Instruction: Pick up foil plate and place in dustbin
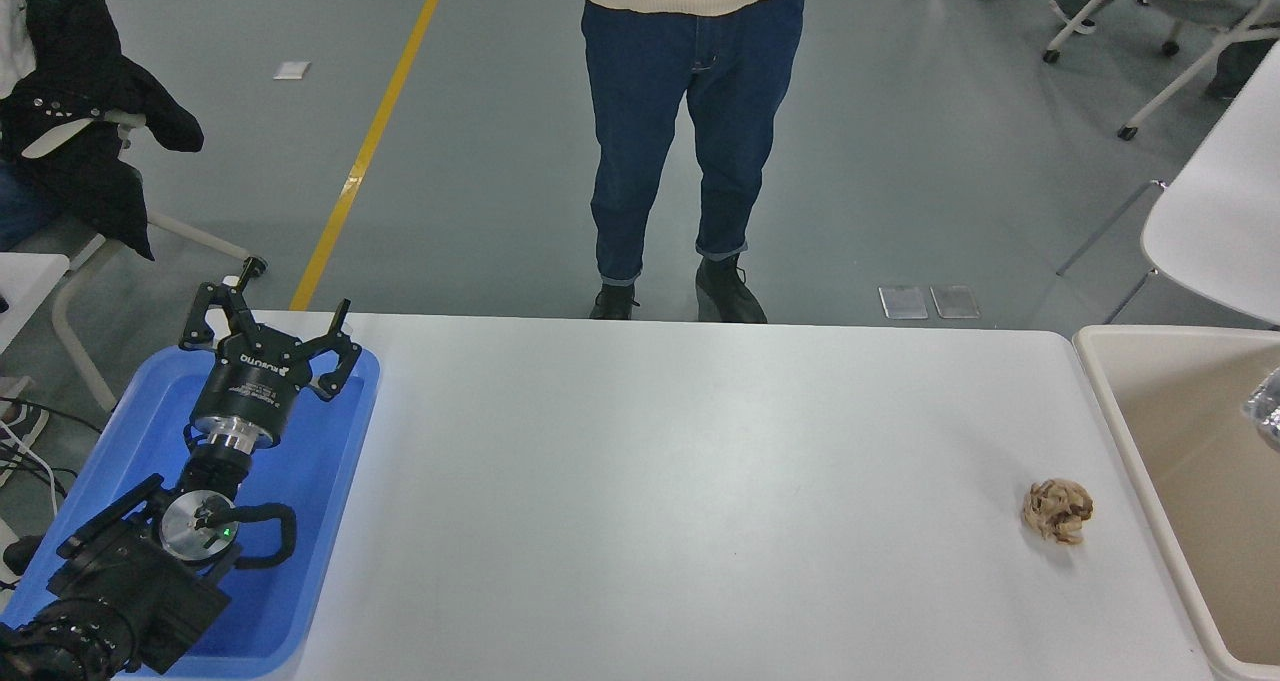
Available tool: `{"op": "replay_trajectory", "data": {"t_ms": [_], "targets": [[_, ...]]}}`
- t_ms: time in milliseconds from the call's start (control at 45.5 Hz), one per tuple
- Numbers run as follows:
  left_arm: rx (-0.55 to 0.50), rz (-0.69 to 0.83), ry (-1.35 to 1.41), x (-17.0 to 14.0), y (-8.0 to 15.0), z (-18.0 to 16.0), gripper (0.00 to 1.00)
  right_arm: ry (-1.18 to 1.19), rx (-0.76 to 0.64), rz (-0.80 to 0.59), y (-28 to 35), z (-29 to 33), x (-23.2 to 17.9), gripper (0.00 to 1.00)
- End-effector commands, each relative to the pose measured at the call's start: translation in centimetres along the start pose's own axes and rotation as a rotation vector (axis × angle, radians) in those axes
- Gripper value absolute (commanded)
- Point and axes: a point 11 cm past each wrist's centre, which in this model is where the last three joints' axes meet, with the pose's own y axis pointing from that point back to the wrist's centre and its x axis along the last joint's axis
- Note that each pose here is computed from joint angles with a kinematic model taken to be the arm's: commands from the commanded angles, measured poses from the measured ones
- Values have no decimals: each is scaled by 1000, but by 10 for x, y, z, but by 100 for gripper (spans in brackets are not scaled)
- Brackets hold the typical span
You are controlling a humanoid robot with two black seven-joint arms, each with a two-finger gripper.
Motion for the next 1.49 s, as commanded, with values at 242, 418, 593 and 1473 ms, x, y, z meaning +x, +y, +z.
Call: {"op": "replay_trajectory", "data": {"t_ms": [242, 418, 593, 1473], "targets": [[0, 0, 0, 0, 0, 0, 100, 56, -19, 303, -38, -3, -62, 0], [0, 0, 0, 0, 0, 0, 100, 55, -13, 312, -38, -5, -62, 0], [0, 1, -1, 0, 0, 0, 100, 48, -13, 453, -33, -4, -47, 100], [-2, 2, 1, 1, 0, 0, 100, -80, 110, 293, -18, -26, -46, 100]]}}
